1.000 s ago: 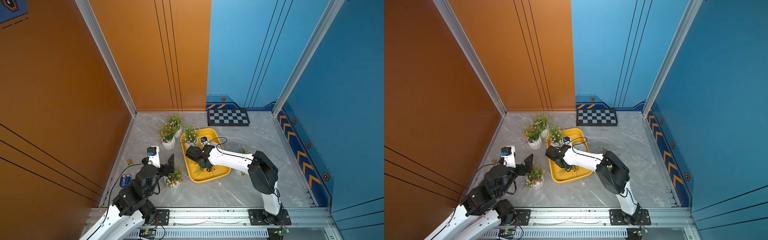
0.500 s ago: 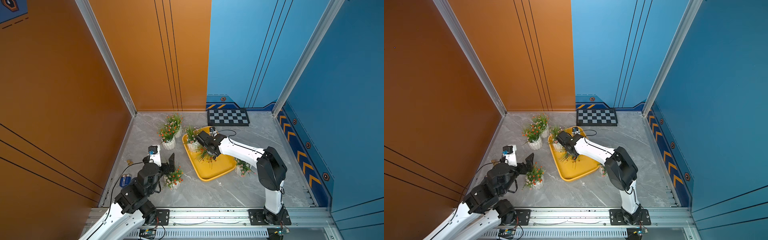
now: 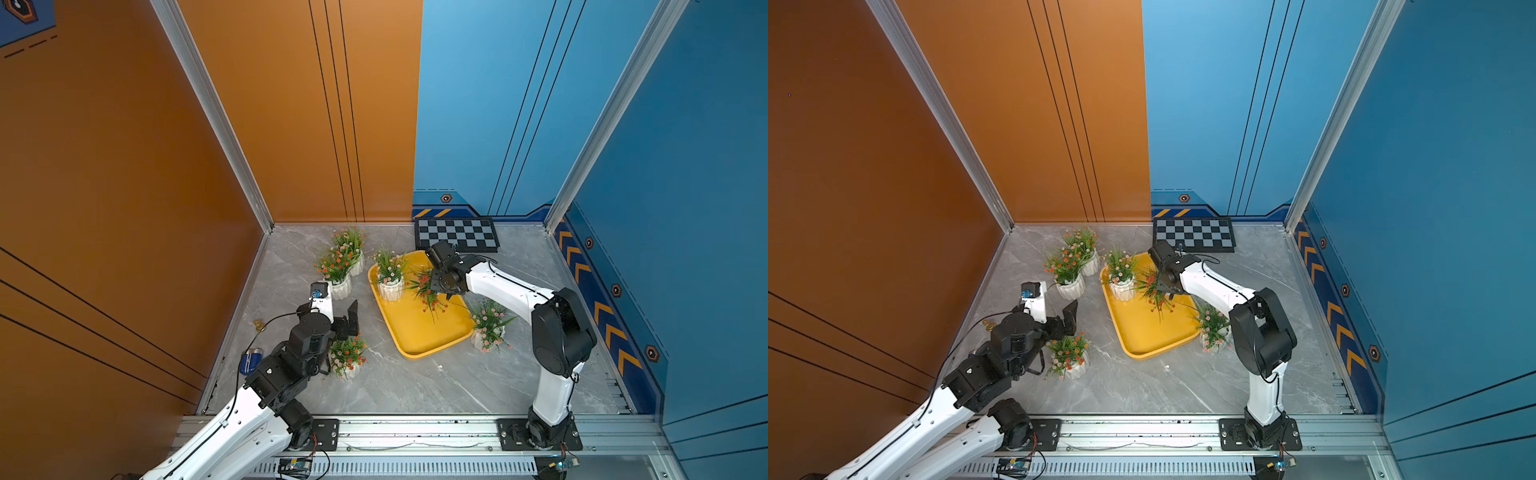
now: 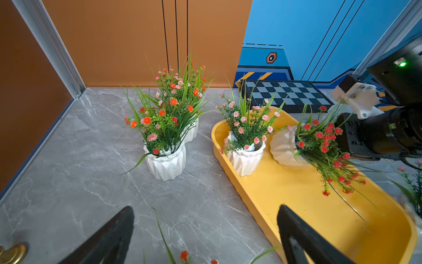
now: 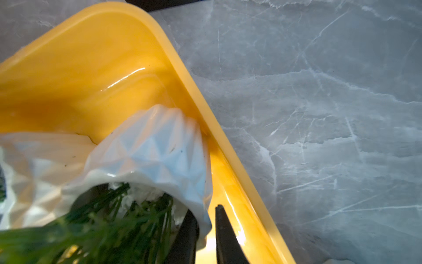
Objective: Put the potted gypsophila into the storage box
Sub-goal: Adjust the baby's breath potted plant in the storage box.
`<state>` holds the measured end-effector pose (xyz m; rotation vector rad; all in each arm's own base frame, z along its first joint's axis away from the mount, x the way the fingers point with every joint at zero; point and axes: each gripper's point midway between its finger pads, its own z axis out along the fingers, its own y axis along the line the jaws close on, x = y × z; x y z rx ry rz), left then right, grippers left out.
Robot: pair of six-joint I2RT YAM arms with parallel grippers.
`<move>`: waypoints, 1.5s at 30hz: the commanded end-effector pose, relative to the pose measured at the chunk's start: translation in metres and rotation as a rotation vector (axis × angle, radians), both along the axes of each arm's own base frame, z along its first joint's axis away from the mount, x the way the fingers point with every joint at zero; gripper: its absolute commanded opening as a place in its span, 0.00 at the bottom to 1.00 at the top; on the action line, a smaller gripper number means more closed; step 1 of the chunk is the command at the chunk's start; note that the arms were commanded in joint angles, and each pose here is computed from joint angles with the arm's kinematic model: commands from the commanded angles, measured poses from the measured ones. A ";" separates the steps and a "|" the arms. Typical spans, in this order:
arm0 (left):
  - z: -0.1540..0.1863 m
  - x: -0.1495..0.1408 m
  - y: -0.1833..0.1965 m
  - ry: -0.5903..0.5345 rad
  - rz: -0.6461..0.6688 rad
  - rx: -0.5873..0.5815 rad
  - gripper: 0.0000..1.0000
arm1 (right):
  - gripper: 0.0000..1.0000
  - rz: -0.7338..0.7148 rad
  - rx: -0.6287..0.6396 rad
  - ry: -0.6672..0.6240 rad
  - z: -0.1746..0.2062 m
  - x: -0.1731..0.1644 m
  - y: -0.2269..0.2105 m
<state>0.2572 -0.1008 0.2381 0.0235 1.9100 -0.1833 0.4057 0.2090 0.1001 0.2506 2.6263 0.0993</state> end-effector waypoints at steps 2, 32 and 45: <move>0.019 0.008 -0.006 -0.043 -0.010 -0.032 0.98 | 0.20 -0.025 0.124 0.056 -0.022 0.006 0.009; 0.003 0.028 0.048 0.092 0.229 -0.065 0.98 | 0.15 -0.044 0.110 -0.076 0.000 0.074 0.016; -0.040 0.033 0.086 0.389 0.396 -0.255 0.99 | 0.47 0.172 0.160 -0.253 0.087 0.076 0.042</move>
